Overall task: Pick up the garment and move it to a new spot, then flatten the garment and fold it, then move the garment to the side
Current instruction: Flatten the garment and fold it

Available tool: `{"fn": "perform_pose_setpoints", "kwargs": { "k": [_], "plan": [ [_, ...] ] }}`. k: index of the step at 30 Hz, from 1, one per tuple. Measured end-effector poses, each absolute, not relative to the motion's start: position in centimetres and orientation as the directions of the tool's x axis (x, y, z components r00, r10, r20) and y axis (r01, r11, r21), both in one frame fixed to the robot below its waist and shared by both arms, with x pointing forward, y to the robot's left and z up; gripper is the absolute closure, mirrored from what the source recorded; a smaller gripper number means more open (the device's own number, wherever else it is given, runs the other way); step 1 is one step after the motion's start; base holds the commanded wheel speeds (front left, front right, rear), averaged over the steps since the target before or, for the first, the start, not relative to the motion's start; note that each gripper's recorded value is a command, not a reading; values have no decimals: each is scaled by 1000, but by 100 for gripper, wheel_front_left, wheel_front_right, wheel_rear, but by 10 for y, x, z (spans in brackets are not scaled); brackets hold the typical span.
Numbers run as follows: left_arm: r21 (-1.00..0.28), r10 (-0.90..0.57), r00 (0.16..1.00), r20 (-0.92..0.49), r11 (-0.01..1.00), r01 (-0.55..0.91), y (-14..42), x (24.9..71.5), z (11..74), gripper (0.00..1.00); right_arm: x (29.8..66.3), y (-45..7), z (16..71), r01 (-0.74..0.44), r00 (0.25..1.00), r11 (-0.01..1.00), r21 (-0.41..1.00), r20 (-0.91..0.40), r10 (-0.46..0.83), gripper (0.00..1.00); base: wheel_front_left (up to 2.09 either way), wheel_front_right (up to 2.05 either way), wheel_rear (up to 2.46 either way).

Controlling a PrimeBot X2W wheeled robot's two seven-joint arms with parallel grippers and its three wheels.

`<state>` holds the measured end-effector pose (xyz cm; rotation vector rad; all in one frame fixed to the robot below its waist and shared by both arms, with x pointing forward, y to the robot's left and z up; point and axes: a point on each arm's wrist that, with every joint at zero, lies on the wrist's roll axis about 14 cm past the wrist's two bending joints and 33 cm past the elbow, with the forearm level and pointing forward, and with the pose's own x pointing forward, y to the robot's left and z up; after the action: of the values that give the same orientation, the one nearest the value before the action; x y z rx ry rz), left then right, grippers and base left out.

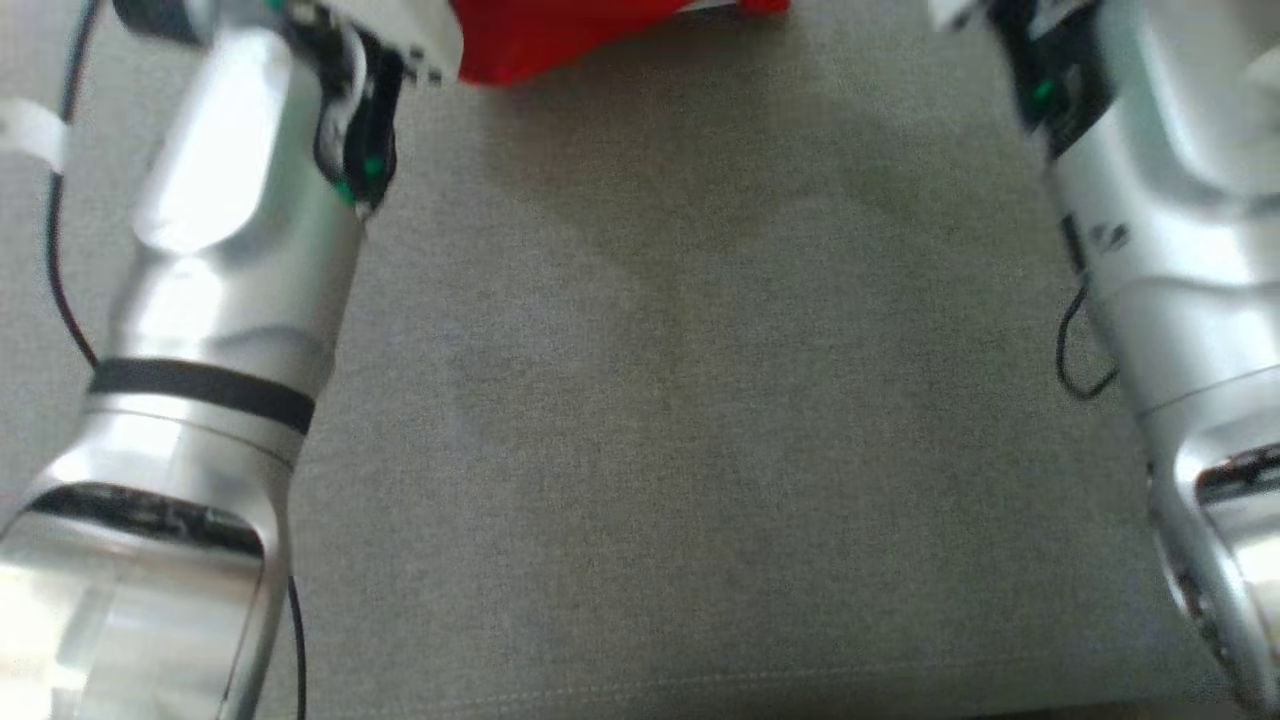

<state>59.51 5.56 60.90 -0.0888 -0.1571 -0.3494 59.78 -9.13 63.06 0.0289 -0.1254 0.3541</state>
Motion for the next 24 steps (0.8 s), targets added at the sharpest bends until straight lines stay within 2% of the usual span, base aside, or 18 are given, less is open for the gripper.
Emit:
{"fn": "perform_pose_setpoints", "kwargs": {
  "k": [4, 9, 10, 13, 18, 24],
  "plan": [
    [-128, -315, 949, -16, 942, 311, 62, 588, 533, 100, 590, -93, 550, -335, 940, 941, 48, -57, 338, 100, 0, 0, 0],
    [-196, -290, 939, -186, 947, 253, 73, 557, 460, 100, 548, -95, 454, -293, 911, 943, 157, -254, 325, 100, 0, 0, 0],
    [-196, -290, 939, -186, 947, 253, 73, 557, 460, 100, 548, -95, 454, -293, 911, 943, 157, -254, 325, 100, 0, 0, 0],
    [-240, -272, 936, -223, 946, 218, 79, 537, 439, 100, 518, -96, 417, -249, 895, 940, 231, -316, 315, 100, 0, 0, 0],
    [-285, -306, 931, -198, 927, 244, 71, 498, 434, 100, 465, -106, 380, -162, 881, 929, 332, -376, 288, 100, 0, 0, 0],
    [-295, -317, 931, -184, 921, 255, 74, 428, 426, 100, 407, -127, 380, -104, 907, 911, 399, -338, 252, 100, 0, 0, 0]
  ]
}}
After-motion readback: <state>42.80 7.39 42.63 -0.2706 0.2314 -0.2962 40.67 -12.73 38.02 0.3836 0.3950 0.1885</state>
